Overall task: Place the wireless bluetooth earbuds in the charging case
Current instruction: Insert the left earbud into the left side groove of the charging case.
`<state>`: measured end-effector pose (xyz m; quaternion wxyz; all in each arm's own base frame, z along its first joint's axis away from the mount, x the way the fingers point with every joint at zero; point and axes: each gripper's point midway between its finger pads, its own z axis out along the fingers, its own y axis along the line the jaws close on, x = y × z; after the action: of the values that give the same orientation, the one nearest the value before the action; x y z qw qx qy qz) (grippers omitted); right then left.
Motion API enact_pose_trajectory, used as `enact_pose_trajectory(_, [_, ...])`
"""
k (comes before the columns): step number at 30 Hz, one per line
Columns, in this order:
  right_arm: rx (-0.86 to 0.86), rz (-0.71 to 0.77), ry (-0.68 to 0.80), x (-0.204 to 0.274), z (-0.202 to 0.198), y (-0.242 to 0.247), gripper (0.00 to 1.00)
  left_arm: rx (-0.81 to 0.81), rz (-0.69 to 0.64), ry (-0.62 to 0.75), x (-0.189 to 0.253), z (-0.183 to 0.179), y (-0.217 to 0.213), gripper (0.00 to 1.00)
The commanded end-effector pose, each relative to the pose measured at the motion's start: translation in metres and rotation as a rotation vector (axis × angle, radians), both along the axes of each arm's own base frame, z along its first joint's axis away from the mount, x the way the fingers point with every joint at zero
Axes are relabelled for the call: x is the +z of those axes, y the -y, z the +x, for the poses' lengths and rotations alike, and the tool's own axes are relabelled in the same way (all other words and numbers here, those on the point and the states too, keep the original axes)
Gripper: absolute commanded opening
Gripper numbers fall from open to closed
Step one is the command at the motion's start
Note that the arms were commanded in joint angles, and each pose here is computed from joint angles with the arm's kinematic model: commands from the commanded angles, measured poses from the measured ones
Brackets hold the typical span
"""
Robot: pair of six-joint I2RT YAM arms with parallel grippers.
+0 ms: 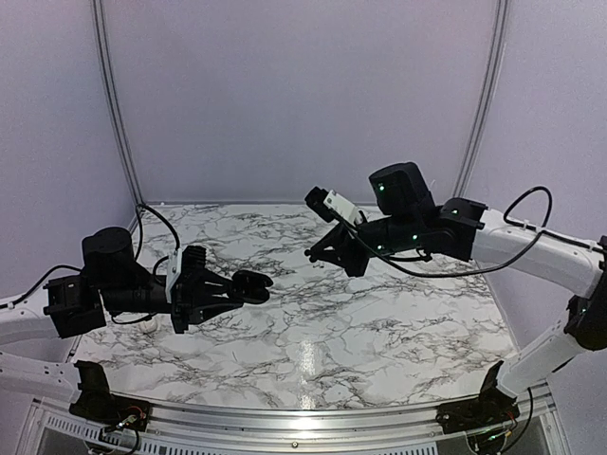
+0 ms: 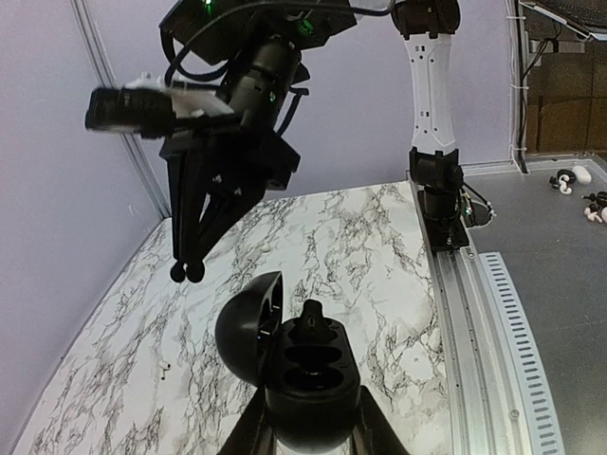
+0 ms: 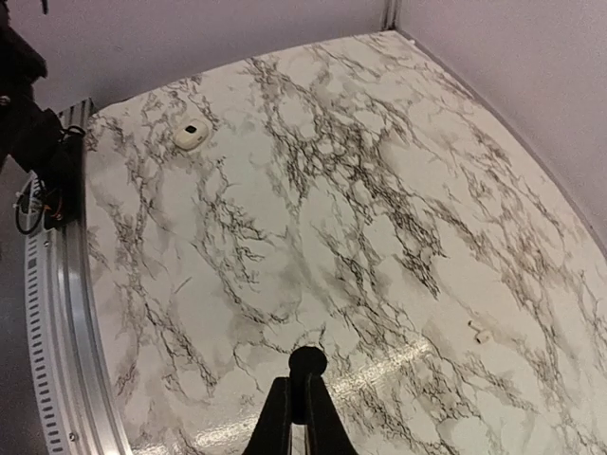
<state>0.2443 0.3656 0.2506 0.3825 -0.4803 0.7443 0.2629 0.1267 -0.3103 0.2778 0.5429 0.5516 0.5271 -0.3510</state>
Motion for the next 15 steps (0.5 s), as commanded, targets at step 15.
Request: enact_pose_trajectory(15, [0.484,0.316,0.186,0.116,-0.113,-0.034,0.00,-0.086,-0.045,0.017,0.017,-0.011,0.006,0.00])
